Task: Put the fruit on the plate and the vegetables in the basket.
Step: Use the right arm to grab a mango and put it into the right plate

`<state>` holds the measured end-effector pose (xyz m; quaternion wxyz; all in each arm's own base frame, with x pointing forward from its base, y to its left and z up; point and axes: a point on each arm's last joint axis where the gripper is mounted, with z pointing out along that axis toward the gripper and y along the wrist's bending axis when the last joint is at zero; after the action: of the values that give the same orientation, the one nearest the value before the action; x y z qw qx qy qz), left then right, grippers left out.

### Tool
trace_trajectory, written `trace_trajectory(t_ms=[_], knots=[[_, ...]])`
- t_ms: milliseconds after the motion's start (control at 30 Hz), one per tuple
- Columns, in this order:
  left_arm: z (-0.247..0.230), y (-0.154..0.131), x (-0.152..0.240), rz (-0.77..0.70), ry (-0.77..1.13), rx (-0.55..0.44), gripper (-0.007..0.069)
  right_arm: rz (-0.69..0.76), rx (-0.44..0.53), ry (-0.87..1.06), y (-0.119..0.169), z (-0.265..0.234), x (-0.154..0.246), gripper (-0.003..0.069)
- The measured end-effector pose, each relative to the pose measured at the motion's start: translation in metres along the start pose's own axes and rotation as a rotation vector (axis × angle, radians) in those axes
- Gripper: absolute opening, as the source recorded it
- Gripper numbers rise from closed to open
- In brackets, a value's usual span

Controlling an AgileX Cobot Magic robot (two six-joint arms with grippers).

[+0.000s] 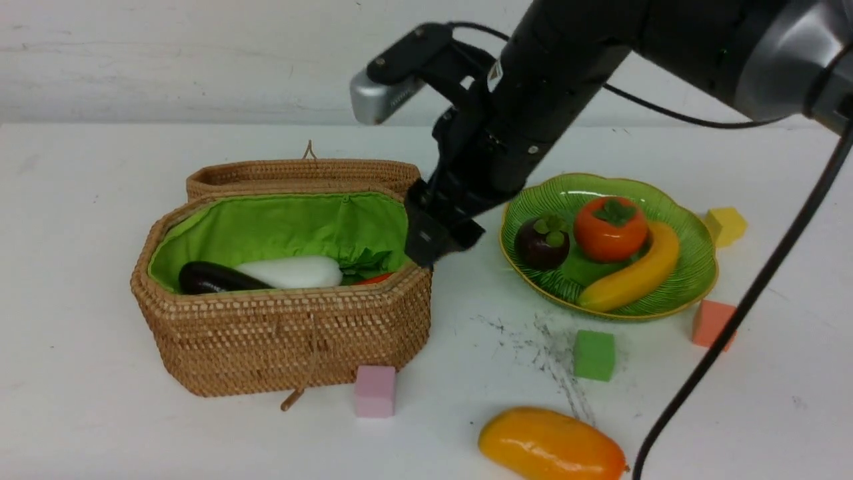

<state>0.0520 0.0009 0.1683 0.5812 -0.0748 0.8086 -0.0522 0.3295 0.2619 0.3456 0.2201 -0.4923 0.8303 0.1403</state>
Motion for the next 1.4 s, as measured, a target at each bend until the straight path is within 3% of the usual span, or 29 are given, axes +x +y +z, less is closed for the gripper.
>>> trace_trajectory(t_ms=[100, 267, 600, 767, 900, 1033, 1133, 1233, 1300, 1400], knots=[[0.0, 0.0, 0.0, 0.0, 0.0, 0.0, 0.0239, 0.042, -0.079, 0.124, 0.01, 0.023, 0.03, 0.0601], [0.0, 0.0, 0.0, 0.0, 0.0, 0.0, 0.0239, 0.081, -0.133, 0.333, 0.02, 0.058, 0.083, 0.0621], [0.0, 0.0, 0.0, 0.0, 0.0, 0.0, 0.0239, 0.063, -0.034, 0.43, 0.017, 0.117, 0.145, 0.0624], [0.0, 0.0, 0.0, 0.0, 0.0, 0.0, 0.0239, 0.061, -0.023, 0.433, 0.014, 0.128, 0.149, 0.0603], [0.0, 0.0, 0.0, 0.0, 0.0, 0.0, 0.0239, 0.056, -0.014, 0.417, 0.014, 0.123, 0.145, 0.0542], [0.0, 0.0, 0.0, 0.0, 0.0, 0.0, 0.0239, 0.055, 0.042, 0.294, 0.005, 0.088, 0.119, 0.0542], [0.0, 0.0, 0.0, 0.0, 0.0, 0.0, 0.0239, 0.101, 0.138, 0.125, -0.016, 0.048, 0.094, 0.0542], [0.0, 0.0, 0.0, 0.0, 0.0, 0.0, 0.0239, 0.201, 0.255, -0.059, -0.045, 0.011, 0.075, 0.0542], [0.0, 0.0, 0.0, 0.0, 0.0, 0.0, 0.0239, 0.36, 0.379, -0.264, -0.085, -0.022, 0.062, 0.0542], [0.0, 0.0, 0.0, 0.0, 0.0, 0.0, 0.0239, 0.502, 0.457, -0.388, -0.122, -0.039, 0.064, 0.0542]])
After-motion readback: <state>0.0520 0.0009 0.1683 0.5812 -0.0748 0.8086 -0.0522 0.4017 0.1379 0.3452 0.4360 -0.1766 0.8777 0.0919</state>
